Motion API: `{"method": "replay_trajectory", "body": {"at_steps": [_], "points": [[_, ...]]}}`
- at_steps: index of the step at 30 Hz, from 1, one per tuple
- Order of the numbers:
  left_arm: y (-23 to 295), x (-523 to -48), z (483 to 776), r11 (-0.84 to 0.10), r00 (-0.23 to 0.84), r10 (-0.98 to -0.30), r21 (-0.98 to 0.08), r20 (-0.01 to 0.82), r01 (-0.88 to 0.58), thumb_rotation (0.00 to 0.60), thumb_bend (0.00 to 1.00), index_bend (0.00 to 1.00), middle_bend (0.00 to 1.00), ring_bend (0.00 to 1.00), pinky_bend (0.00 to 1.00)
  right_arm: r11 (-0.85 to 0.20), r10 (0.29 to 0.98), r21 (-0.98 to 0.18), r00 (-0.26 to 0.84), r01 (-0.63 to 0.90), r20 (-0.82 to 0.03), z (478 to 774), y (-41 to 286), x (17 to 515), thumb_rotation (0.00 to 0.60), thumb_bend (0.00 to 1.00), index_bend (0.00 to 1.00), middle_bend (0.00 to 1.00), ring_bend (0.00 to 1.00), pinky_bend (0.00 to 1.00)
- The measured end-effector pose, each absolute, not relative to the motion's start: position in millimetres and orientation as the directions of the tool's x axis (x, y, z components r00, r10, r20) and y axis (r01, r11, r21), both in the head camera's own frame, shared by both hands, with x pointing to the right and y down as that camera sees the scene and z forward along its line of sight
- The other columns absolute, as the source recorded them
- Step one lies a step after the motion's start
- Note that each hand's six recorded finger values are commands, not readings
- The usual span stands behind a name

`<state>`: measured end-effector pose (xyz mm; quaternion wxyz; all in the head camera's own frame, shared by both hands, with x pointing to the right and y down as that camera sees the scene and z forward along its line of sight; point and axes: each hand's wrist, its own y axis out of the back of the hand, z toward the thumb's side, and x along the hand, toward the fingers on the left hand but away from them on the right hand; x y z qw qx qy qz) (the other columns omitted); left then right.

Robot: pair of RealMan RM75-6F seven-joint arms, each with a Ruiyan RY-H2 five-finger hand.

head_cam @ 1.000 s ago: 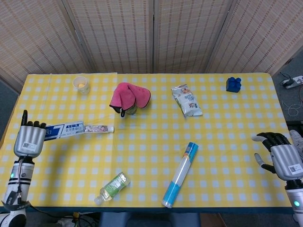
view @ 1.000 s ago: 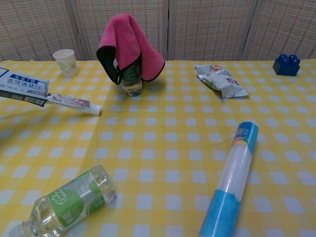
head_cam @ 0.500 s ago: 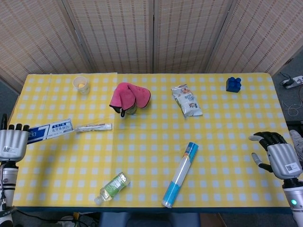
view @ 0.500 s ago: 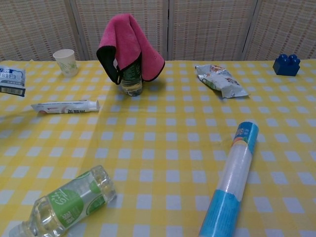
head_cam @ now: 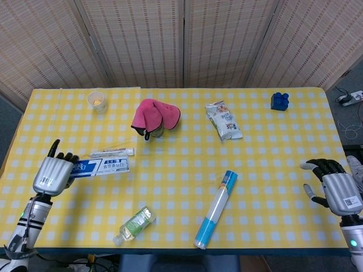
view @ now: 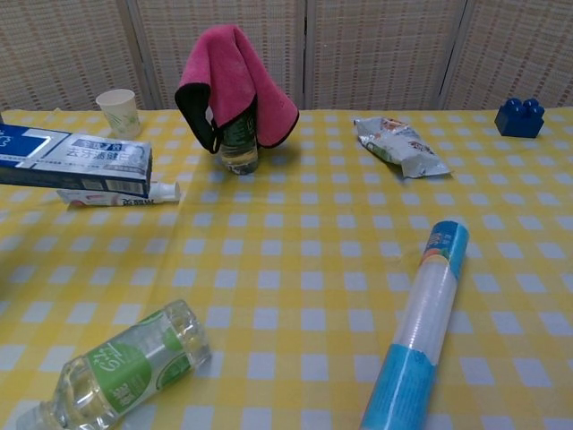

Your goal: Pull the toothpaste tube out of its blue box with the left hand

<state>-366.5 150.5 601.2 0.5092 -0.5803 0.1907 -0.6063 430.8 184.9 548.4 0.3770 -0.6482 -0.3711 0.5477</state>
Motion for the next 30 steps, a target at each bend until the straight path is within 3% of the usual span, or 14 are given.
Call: {"method": "replay_trajectory", "body": {"at_steps": [11,15,21,24,30], "points": [[170,-315,641,-0.466,0.304,-0.754,-0.801,0.582,0.376,0.6,0.26,0.42,0.52,0.47,0.04,-0.442,0.894,-0.894,0.112,0.071,-0.433,549,187,436,0.6,0.32,0.32,0.27,0.21,0.19],[175,-312,648,-0.488,0.294,-0.74,-0.784,0.604,0.384,0.6,0.26,0.28,0.4,0.42,0.06,-0.441,0.895,-0.895,0.108,0.073,-0.432,548,187,438,0.6,0.32,0.32,0.27,0.21,0.19],[181,-312,653,-0.517,0.274,-0.731,-0.769,0.625,0.375,0.6,0.26,0.02,0.13,0.17,0.06,-0.438,0.896,-0.896,0.114,0.076,-0.429,549,187,438,0.6,0.32,0.32,0.27,0.21,0.19],[181,-314,651,-0.516,0.263,-0.739,-0.772,0.62,0.371,0.6,0.26,0.0,0.07,0.12,0.06,-0.436,0.897,-0.897,0.114,0.077,-0.426,548,187,438,0.6,0.32,0.32,0.27,0.21,0.19],[182,-328,642,-0.528,0.217,-0.757,-0.773,0.616,0.351,0.6,0.26,0.0,0.06,0.12,0.06,-0.434,0.899,-0.898,0.106,0.079,-0.425,547,187,441,0.6,0.32,0.32,0.27,0.21,0.19]]}}
